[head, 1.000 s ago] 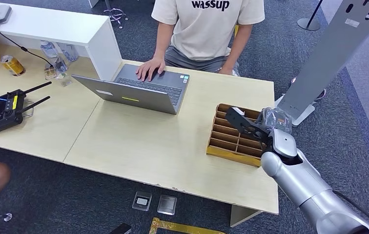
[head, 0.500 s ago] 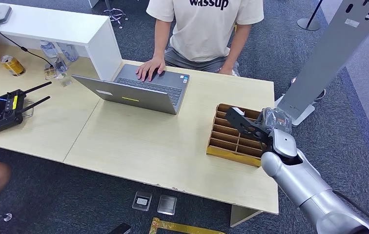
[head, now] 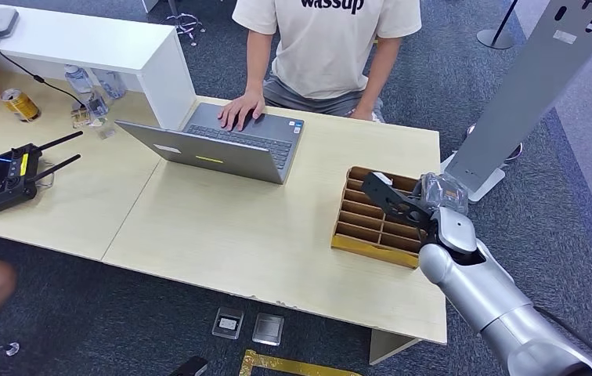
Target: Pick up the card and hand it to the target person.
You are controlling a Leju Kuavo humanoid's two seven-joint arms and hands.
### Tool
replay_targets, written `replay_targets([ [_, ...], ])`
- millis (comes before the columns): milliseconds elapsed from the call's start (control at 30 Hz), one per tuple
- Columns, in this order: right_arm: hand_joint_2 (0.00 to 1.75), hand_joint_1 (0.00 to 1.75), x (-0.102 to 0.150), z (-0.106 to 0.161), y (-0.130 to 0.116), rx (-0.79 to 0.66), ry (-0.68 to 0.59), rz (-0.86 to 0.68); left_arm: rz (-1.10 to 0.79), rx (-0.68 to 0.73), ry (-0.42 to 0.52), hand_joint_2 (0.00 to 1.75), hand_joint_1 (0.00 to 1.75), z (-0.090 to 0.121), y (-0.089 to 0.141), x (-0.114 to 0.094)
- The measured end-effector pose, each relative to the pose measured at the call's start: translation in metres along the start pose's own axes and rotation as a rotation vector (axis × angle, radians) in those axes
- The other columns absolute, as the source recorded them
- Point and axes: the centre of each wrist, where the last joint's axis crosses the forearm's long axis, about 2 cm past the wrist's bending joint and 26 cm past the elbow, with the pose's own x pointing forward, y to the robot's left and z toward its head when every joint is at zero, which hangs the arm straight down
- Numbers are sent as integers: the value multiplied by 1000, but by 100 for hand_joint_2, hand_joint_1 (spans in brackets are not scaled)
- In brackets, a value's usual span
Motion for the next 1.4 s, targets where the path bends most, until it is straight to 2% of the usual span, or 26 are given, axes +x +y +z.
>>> replay_targets([
  [533,175,127,2,1,-4,-71,-15,-47,1,13,15,175,0,0,1,0],
  [867,175,127,14,8,-29,-205,-51,-84,8,17,19,175,0,0,1,-1],
  [1400,175,127,40,38,-66,-431,-235,-116,19,16,24,175,0,0,1,-1],
])
